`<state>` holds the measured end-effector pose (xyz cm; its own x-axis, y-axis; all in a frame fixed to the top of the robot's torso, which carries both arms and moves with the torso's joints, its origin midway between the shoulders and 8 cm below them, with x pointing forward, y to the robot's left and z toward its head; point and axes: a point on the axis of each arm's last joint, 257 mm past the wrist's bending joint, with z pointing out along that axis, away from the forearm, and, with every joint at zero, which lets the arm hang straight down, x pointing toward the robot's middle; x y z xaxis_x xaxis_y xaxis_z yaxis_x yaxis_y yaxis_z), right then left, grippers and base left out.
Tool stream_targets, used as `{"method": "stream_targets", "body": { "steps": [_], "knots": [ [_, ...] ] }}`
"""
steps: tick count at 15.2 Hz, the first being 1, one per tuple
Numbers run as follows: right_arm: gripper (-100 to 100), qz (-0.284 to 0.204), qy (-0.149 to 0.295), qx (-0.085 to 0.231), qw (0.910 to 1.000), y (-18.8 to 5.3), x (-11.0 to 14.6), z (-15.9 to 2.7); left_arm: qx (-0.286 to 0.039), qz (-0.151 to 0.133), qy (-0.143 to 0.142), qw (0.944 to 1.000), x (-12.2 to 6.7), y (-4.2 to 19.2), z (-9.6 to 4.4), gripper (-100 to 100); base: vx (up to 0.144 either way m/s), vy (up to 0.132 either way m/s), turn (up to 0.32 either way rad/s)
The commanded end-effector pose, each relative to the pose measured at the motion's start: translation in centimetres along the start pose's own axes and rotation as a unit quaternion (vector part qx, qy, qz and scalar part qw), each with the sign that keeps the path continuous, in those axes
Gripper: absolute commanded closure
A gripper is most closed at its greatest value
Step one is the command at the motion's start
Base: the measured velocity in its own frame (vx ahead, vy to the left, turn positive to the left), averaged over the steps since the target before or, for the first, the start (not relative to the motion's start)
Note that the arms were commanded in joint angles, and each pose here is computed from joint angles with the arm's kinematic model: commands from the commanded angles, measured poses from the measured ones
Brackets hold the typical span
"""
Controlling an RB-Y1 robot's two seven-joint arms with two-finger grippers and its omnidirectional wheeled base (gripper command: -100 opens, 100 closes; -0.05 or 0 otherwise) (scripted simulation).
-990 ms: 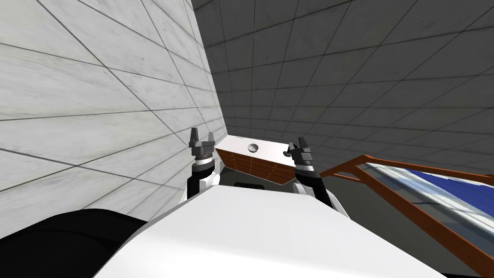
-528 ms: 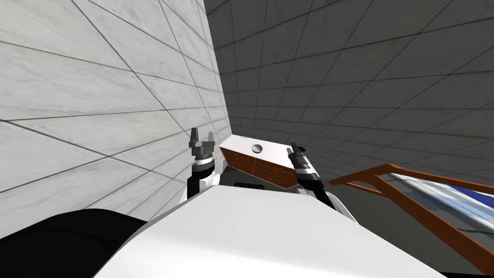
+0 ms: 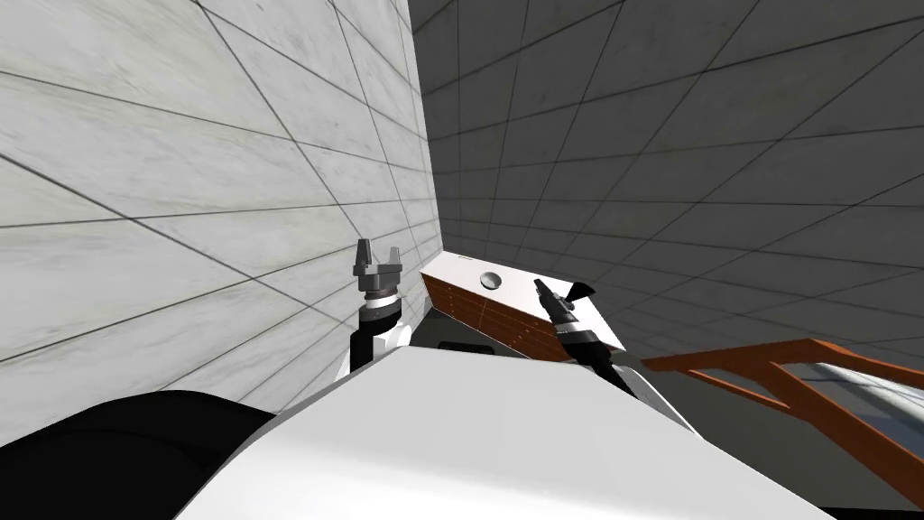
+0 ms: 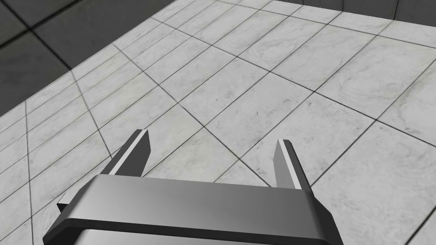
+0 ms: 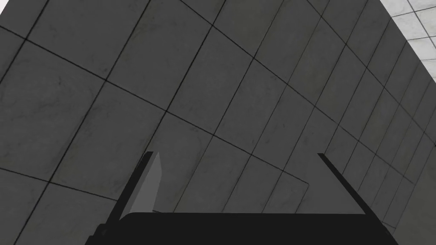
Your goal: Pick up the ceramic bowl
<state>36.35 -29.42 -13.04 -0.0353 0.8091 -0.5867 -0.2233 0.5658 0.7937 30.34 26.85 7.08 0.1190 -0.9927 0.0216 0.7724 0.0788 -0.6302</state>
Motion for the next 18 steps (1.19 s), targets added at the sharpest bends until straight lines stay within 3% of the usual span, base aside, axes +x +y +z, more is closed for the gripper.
{"method": "stream_targets", "body": {
  "steps": [1,2,3,5,8,9,10,12,13,14,15,16,17,18],
  "knots": [
    [-100,-0.030,0.025,0.028,0.9988,-2.3,0.6,-1.1,0.000,0.000,0.000,1.0000,0.0,0.0,0.0,0,0.020,0.040,0.149],
    [-100,-0.034,0.030,0.027,0.9986,-2.3,0.6,-1.1,0.000,0.000,0.000,1.0000,0.0,0.0,0.0,0,0.026,0.041,0.185],
    [-100,-0.056,0.048,0.053,0.9959,-4.2,1.2,-2.1,0.000,0.000,0.000,1.0000,0.0,0.0,0.0,0,0.035,0.061,0.273],
    [-100,-0.063,0.055,0.051,0.9952,-4.2,1.2,-2.1,0.000,0.000,0.000,1.0000,0.0,0.0,0.0,0,0.032,0.046,0.116],
    [-100,-0.114,0.099,0.099,0.9835,-8.1,2.1,-4.4,0.000,0.000,0.000,1.0000,0.0,0.0,0.0,0,0.035,0.043,0.193],
    [-100,-0.121,0.107,0.097,0.9821,-8.1,2.1,-4.4,0.000,0.000,0.000,1.0000,0.0,0.0,0.0,0,0.046,0.050,0.209],
    [-100,-0.143,0.125,0.120,0.9744,-9.9,2.4,-5.7,0.000,0.000,0.000,1.0000,0.0,0.0,0.0,0,0.052,0.055,0.272],
    [-100,-0.150,0.133,0.118,0.9725,-9.9,2.4,-5.7,0.000,0.000,0.000,1.0000,0.0,0.0,0.0,0,0.046,0.044,0.129],
    [-100,-0.175,0.155,0.139,0.9622,-11.8,2.6,-7.1,0.000,0.000,0.000,1.0000,0.0,0.0,0.0,0,0.043,0.044,0.173],
    [-100,-0.179,0.160,0.138,0.9609,-11.8,2.6,-7.1,0.000,0.000,0.000,1.0000,0.0,0.0,0.0,0,0.045,0.044,0.206],
    [-100,-0.199,0.178,0.159,0.9502,-13.5,2.8,-8.6,0.000,0.000,0.000,1.0000,0.0,0.0,0.0,0,0.052,0.049,0.281],
    [-100,-0.207,0.186,0.157,0.9475,-13.5,2.7,-8.6,0.000,0.000,0.000,1.0000,0.0,0.0,0.0,0,0.055,0.050,0.232],
    [-100,-0.228,0.206,0.176,0.9350,-15.2,2.8,-10.1,0.000,0.000,0.000,1.0000,0.0,0.0,0.0,0,0.072,0.060,0.263],
    [-100,-0.235,0.213,0.174,0.9325,-15.2,2.7,-10.1,0.000,0.000,0.000,1.0000,0.0,0.0,0.0,0,0.074,0.052,0.194]
  ]
}}
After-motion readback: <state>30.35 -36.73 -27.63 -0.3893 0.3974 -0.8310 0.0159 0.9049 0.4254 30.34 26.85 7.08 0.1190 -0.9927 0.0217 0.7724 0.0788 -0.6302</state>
